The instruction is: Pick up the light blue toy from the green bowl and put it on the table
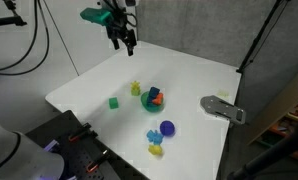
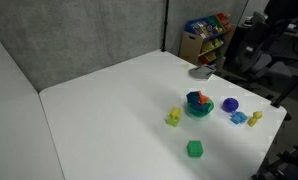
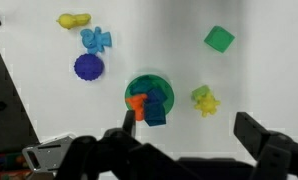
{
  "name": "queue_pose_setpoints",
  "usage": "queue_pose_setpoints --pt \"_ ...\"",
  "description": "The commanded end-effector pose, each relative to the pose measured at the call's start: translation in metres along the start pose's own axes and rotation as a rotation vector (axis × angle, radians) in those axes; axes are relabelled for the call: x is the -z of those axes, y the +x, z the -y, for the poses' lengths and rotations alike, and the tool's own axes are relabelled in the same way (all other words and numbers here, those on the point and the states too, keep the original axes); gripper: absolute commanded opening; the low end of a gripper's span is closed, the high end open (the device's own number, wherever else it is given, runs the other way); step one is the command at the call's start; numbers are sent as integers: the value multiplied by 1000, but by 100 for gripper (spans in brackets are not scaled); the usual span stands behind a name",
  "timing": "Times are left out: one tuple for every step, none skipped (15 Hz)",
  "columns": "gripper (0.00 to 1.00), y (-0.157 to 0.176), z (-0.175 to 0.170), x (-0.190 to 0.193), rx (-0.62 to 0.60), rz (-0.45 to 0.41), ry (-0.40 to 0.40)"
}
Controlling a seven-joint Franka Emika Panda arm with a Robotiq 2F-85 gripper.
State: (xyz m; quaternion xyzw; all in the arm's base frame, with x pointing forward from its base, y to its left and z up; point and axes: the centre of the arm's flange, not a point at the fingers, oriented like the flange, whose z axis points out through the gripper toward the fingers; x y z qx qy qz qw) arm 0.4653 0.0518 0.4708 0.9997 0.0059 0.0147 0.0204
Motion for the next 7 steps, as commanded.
queue_pose_setpoints --pt "100 1 2 41 -21 11 25" --pt "100 0 2 43 -16 20 30" --pt "100 0 3 39 -5 30 27" --pt "100 -3 2 34 -7 8 16" --pt "100 -3 2 34 -7 13 16" --pt "100 -3 2 33 -7 15 15" --pt "100 -2 2 33 -6 17 15"
